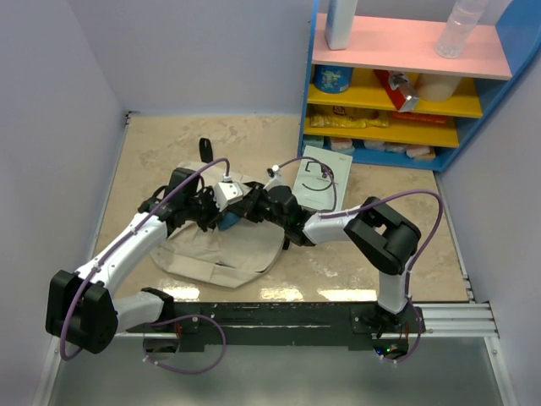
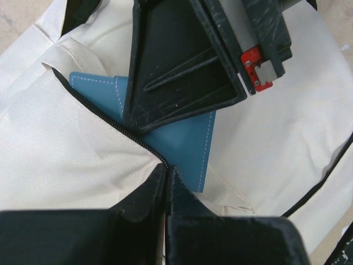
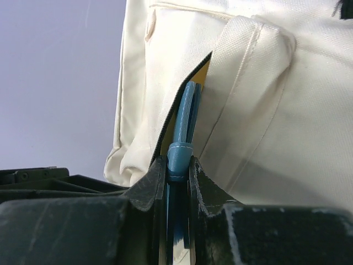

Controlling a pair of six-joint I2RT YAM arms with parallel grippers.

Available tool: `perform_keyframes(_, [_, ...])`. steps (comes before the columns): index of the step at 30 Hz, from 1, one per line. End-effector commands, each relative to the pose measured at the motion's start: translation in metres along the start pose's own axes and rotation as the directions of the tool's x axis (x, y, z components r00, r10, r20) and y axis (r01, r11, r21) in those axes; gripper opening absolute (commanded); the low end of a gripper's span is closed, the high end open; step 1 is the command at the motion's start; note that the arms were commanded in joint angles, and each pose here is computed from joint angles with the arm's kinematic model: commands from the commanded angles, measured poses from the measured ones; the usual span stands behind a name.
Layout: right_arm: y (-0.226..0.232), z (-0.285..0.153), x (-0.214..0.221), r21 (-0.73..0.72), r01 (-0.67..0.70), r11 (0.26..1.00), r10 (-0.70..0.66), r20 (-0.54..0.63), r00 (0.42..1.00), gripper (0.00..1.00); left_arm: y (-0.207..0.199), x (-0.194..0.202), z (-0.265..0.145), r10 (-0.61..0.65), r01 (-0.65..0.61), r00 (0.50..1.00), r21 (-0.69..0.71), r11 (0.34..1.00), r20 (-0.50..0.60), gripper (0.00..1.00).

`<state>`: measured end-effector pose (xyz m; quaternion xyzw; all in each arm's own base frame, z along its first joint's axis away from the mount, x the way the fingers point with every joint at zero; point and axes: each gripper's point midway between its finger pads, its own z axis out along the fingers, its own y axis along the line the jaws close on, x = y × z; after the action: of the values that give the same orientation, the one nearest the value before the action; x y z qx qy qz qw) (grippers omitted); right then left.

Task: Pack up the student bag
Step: Place the personal item in the student bag.

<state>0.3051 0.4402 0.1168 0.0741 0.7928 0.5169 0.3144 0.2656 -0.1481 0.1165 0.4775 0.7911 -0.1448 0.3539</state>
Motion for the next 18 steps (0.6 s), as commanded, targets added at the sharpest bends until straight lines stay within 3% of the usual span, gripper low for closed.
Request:
perform_keyframes(1, [0.063, -0.02, -0.044, -0.21, -0.042, 0.977, 0.08, 0.175, 0.981, 0.0, -0.01, -0.027, -0.001, 0.034, -0.041, 0.995, 0.063, 0.997, 0.099, 0.0])
perform_keyframes(11, [0.067, 0.01, -0.038, -0.225, -0.07, 0.972, 0.112, 0.18, 0.977, 0.0, -0.014, -0.052, -0.009, -0.002, -0.018, 0.985, 0.113, 0.993, 0.171, 0.0])
perform_keyframes(15, [0.051, 0.015, -0.032, -0.16, -0.106, 0.981, 0.14, 0.22, 0.965, 0.0, -0.006, -0.065, -0.018, -0.023, 0.001, 0.98, 0.107, 0.994, 0.197, 0.0])
perform_keyframes(18, [0.055, 0.016, -0.029, -0.211, -0.138, 0.968, 0.182, 0.205, 0.962, 0.0, -0.009, -0.069, -0.02, -0.03, 0.003, 0.978, 0.134, 0.991, 0.204, 0.0])
